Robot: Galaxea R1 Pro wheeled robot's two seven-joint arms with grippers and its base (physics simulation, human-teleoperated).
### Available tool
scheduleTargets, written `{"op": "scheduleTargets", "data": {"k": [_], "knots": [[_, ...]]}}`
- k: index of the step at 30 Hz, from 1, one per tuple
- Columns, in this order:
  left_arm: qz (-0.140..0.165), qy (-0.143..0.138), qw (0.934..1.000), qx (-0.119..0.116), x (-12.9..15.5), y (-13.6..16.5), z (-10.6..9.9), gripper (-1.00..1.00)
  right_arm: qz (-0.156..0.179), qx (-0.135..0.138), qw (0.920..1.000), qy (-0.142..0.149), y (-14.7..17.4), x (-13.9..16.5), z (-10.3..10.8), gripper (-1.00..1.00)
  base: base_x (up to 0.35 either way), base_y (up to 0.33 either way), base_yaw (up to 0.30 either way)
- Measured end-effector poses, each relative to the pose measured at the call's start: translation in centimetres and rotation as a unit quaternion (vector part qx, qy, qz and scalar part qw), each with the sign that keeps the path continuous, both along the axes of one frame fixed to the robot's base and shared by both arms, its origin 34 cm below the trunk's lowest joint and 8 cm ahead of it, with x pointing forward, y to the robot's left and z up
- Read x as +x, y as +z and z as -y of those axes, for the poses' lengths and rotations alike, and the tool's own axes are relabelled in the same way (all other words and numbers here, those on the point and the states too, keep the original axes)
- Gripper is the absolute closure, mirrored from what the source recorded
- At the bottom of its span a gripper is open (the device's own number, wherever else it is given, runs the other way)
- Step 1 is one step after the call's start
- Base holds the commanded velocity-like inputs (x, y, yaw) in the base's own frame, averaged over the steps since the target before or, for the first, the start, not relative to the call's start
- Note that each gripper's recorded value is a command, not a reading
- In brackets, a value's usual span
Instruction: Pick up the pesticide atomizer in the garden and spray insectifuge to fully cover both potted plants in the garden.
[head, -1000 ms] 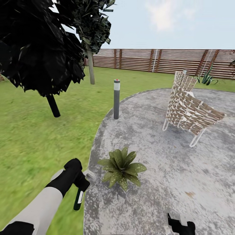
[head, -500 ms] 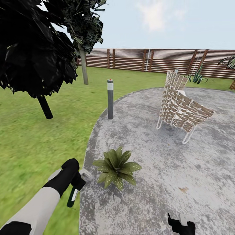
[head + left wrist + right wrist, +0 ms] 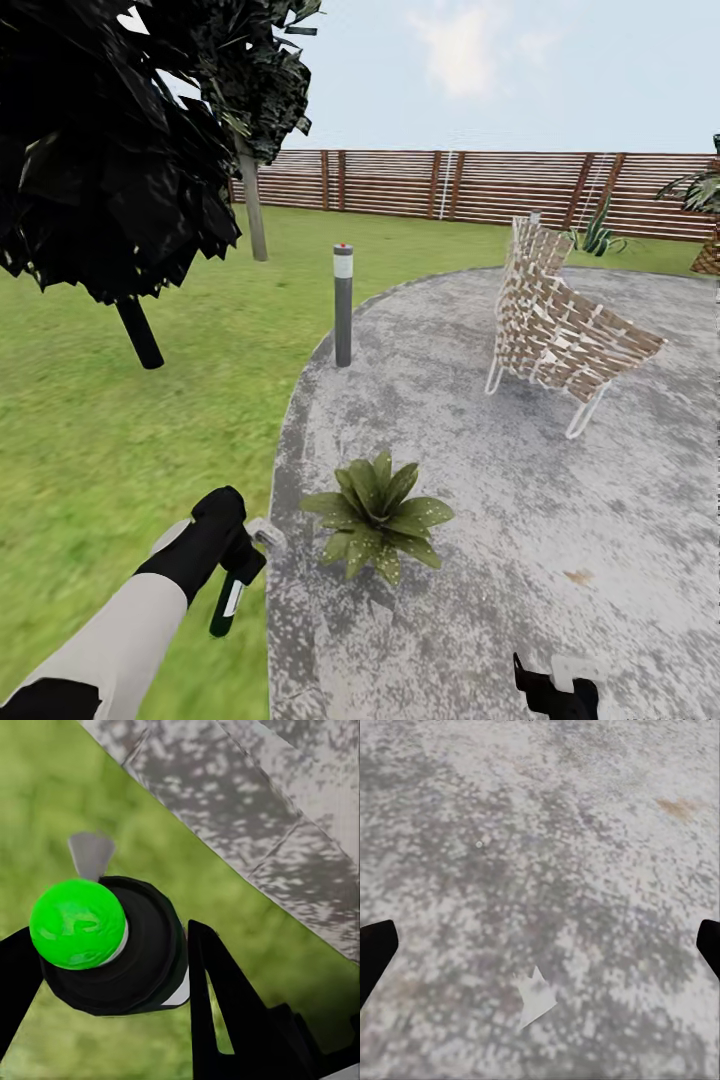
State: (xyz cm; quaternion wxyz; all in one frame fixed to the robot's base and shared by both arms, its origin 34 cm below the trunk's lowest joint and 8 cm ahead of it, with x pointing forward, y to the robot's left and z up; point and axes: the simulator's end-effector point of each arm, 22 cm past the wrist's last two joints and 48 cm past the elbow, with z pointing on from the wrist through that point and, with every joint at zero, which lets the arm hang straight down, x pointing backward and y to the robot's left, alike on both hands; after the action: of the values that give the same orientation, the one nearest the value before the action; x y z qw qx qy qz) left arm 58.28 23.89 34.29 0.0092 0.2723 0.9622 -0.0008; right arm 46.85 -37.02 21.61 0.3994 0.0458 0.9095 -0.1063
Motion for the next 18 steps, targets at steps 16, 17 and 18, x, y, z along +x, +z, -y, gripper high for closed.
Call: {"op": "scheduleTargets", "data": {"k": [16, 17, 18], "knots": [[-0.014, 0.004, 0.9995, -0.029, -2.3, -1.4, 1.7, 1.00, 0.003, -0.001, 1.0000, -0.001, 0.2, 0.1, 0.1, -1.00, 0.009, 0.013, -0.086], [-0.005, 0.021, 0.9981, -0.057, -1.7, -1.2, 2.0, 1.00, 0.002, -0.001, 1.0000, 0.000, 0.2, 0.2, 0.1, -1.00, 0.000, 0.000, 0.000], [-0.002, 0.023, 0.9979, -0.061, -1.6, -1.1, 1.9, 1.00, 0.002, -0.001, 1.0000, 0.000, 0.2, 0.1, 0.1, -1.00, 0.000, 0.000, 0.000]]}}
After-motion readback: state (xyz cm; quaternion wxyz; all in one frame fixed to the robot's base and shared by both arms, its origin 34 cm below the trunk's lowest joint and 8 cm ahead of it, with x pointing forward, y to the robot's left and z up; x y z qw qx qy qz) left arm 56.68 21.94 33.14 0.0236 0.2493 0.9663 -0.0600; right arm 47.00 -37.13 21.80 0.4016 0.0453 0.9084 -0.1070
